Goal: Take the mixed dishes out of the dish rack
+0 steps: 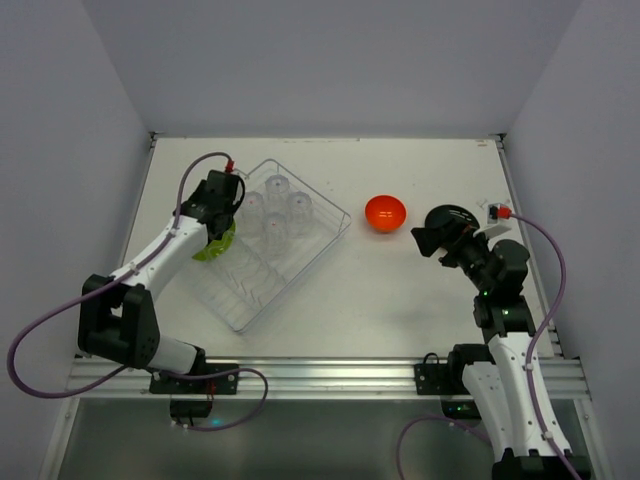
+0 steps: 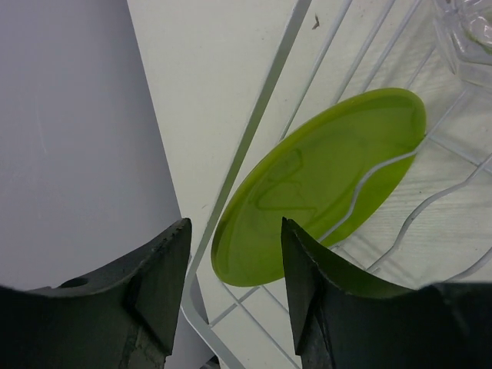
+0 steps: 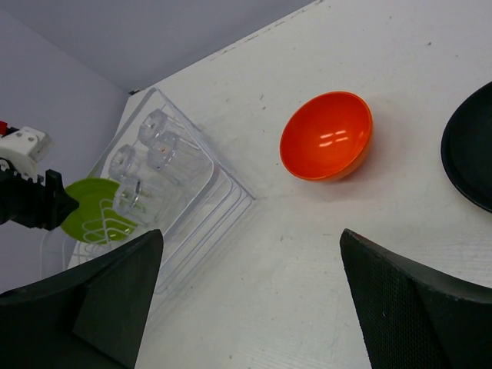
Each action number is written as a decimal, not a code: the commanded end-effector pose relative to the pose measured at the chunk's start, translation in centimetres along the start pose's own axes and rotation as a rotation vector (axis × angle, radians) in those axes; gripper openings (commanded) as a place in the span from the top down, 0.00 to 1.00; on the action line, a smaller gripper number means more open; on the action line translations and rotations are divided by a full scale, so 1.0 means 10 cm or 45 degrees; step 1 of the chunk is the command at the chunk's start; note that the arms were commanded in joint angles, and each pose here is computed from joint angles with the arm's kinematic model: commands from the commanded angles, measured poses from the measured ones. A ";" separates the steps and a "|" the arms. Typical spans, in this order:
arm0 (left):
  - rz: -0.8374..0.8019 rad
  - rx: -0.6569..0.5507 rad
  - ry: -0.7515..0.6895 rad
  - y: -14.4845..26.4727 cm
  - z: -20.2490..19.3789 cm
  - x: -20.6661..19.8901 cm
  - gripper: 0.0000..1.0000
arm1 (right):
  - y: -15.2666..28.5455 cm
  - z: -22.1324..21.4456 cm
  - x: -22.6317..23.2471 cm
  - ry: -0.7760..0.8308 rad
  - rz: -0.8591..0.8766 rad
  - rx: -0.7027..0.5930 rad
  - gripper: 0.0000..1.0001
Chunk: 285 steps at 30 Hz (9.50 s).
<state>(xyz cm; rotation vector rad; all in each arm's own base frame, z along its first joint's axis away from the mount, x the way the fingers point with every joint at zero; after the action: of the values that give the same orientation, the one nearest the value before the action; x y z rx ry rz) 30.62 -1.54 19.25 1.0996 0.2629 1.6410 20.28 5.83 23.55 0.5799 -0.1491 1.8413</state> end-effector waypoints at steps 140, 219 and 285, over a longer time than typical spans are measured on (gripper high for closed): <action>-0.454 -0.669 1.331 1.86 -0.40 0.35 0.00 | -0.16 0.22 -0.55 -0.365 -0.498 -0.062 1.00; -0.629 0.115 0.609 0.74 0.68 -1.26 0.00 | -0.20 -0.07 -0.34 -0.348 -0.028 0.177 0.01; -1.710 -0.439 1.035 2.32 0.55 -0.89 1.00 | 0.32 -0.09 0.78 0.093 1.207 0.076 0.01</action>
<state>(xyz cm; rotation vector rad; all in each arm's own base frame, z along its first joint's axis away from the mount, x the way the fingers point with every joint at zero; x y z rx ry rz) 21.13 -18.09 32.05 -0.0120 0.8504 0.9549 17.31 10.77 24.35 0.7702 -0.3310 2.5697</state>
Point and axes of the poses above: each gripper's point midway between its finger pads, its own y axis back along the fingers, its own x axis along the line the jaws close on, z = x × y, the point moved 7 cm from there along y, back along the fingers, and after that the axes turned 11 degrees about y, right-handed, at the moved point
